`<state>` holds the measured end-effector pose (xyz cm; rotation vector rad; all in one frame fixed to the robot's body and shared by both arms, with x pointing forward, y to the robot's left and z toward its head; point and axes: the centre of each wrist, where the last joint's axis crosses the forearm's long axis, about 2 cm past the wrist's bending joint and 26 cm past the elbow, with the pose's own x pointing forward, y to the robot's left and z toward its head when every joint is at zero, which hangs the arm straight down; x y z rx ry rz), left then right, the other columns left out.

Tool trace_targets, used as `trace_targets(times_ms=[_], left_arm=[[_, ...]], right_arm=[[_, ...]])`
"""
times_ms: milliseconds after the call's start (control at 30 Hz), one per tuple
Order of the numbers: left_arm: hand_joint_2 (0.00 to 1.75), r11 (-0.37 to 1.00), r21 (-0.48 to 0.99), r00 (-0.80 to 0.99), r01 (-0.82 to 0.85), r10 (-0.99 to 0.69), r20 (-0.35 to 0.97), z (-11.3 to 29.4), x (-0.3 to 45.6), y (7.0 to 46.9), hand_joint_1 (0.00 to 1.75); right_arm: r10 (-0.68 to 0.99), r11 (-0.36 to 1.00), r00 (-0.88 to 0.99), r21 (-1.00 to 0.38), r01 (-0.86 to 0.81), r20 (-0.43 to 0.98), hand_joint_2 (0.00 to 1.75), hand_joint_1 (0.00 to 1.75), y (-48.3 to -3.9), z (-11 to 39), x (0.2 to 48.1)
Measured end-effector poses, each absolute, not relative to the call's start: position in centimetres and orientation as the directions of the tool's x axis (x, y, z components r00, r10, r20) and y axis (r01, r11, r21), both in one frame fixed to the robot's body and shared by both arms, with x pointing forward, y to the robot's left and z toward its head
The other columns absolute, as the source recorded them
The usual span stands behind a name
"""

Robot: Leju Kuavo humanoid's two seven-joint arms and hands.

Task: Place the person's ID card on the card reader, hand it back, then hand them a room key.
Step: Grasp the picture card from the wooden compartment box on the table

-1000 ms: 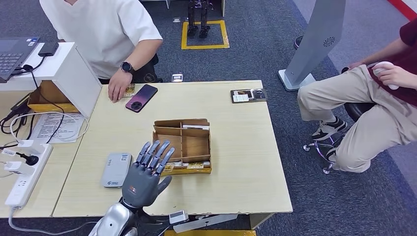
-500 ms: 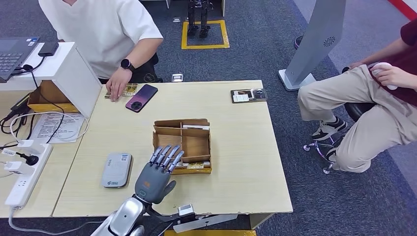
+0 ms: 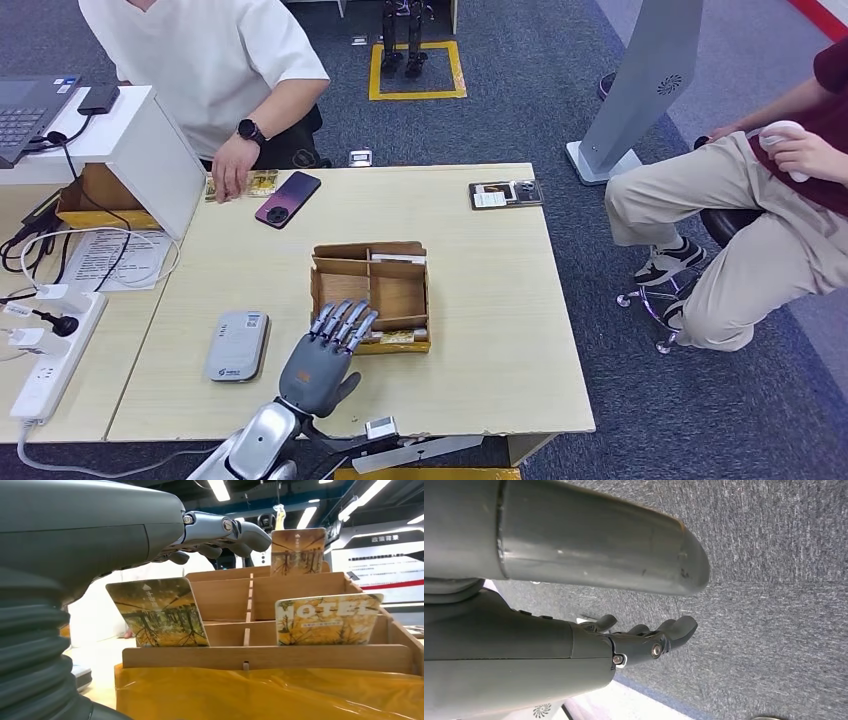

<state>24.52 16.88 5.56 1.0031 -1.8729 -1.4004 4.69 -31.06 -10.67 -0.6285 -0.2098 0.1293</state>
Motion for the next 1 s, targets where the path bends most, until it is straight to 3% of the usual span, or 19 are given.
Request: trace_targets(times_ms=[533, 1000], left_arm=[[1.75, 0.238, 0.885, -0.559, -0.401, -0.828, -0.031, 8.7, 23.6, 16.3, 0.0], [1.75, 0.261, 0.865, -0.541, -0.428, -0.841, -0.014, 9.6, 23.6, 16.3, 0.0]], right_arm=[[0.187, 0.799, 0.97, -0.599, -0.06, 0.152, 0.0, 0.0, -31.1, -10.7, 4.7], [0.187, 0.799, 0.97, -0.598, -0.061, 0.152, 0.0, 0.0, -31.0, -10.7, 4.7]])
